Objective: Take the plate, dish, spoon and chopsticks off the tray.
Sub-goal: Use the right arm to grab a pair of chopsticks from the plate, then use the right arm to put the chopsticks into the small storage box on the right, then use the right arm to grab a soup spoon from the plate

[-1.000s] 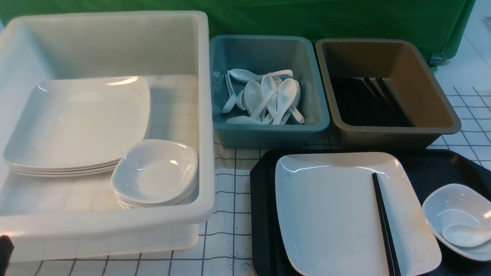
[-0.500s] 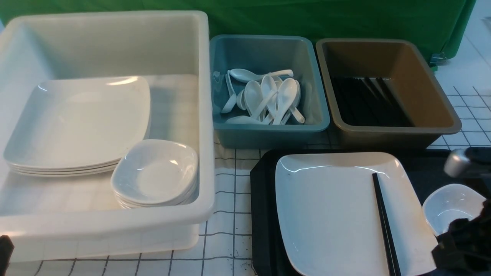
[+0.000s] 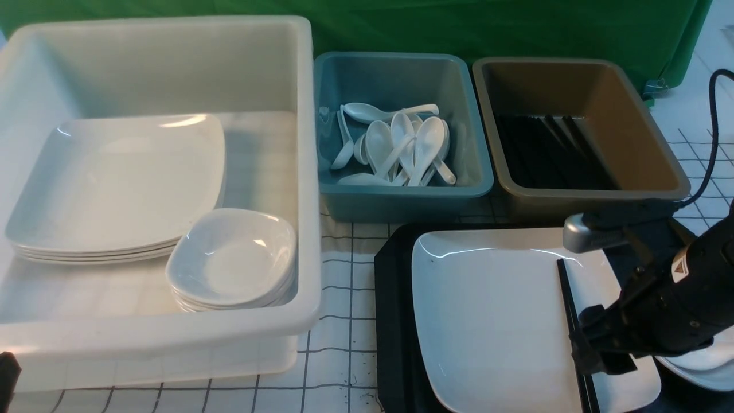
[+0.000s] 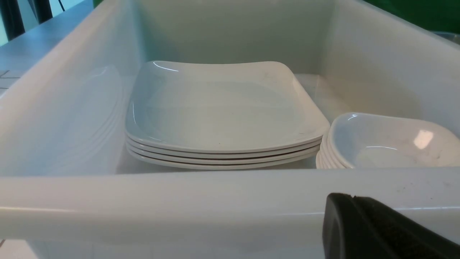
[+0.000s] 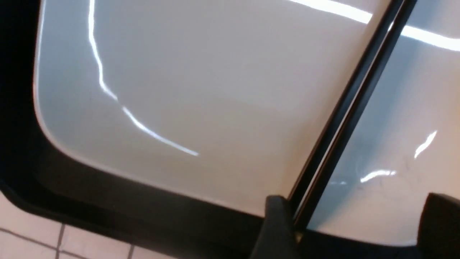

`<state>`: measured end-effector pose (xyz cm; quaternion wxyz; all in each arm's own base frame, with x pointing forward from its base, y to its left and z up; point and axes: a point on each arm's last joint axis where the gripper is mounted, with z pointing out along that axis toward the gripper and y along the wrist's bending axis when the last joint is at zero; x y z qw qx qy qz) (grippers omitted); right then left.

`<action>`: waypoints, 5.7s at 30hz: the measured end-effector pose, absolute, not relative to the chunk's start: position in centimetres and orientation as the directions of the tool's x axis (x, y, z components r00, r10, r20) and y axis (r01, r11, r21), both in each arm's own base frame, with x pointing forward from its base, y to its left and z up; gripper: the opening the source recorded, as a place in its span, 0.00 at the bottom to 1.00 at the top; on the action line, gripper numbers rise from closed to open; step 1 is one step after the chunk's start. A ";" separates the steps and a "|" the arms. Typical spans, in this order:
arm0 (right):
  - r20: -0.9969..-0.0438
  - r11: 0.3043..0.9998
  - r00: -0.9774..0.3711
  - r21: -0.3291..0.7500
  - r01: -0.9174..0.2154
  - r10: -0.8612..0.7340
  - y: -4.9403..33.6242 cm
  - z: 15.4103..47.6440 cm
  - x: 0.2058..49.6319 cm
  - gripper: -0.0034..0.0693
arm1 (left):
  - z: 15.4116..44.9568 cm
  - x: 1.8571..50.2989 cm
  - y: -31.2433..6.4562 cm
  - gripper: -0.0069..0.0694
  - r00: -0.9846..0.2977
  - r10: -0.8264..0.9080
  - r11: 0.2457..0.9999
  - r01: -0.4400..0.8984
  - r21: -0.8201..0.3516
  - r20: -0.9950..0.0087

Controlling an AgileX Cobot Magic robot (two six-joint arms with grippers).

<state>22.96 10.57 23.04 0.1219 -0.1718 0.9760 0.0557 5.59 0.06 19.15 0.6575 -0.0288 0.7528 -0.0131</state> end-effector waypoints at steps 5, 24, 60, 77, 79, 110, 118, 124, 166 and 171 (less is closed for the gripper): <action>-0.257 0.943 -0.918 0.065 -0.327 -0.301 10.8 22.8 23.8 0.77 | 19.1 5.6 0.1 0.12 -0.134 -0.061 0.998 -0.026 -0.058 -0.989; -0.107 0.973 -0.970 0.056 -0.225 -0.218 11.5 18.0 25.4 0.71 | 19.1 5.6 0.1 0.12 -0.134 -0.061 0.998 -0.026 -0.058 -0.989; -0.149 0.970 -0.964 0.067 -0.233 -0.221 11.0 21.4 24.2 0.22 | 19.1 5.6 0.1 0.12 -0.134 -0.061 0.998 -0.026 -0.058 -0.989; -0.761 0.991 -0.649 0.088 -0.103 0.000 7.6 34.5 35.9 0.22 | 19.1 5.6 0.1 0.12 -0.134 -0.061 0.998 -0.026 -0.058 -0.989; -0.783 0.993 -0.622 0.087 -0.085 0.015 7.2 32.8 39.4 0.22 | 19.1 5.6 0.1 0.12 -0.134 -0.061 0.998 -0.026 -0.058 -0.989; -0.433 0.971 -0.869 -0.136 -0.198 -0.238 4.2 36.4 34.5 0.12 | 19.1 5.6 0.1 0.12 -0.134 -0.061 0.998 -0.026 -0.058 -0.989; -0.306 0.992 -0.952 -0.118 0.047 0.008 -1.9 31.9 26.6 0.10 | 19.1 5.6 0.1 0.12 -0.134 -0.061 0.998 -0.026 -0.058 -0.989; -0.251 0.951 -0.929 -0.079 0.299 0.271 -4.7 25.1 22.3 0.18 | 19.1 5.6 0.1 0.12 -0.134 -0.061 0.998 -0.026 -0.058 -0.989; -0.337 0.565 -0.494 0.157 0.810 0.801 -6.7 17.8 27.0 0.56 | 19.1 5.6 0.1 0.12 -0.134 -0.061 0.998 -0.026 -0.058 -0.989; -0.338 0.579 -0.507 0.157 0.800 0.793 -6.6 17.8 27.1 0.13 | 19.1 5.6 0.1 0.12 -0.134 -0.061 0.998 -0.026 -0.058 -0.989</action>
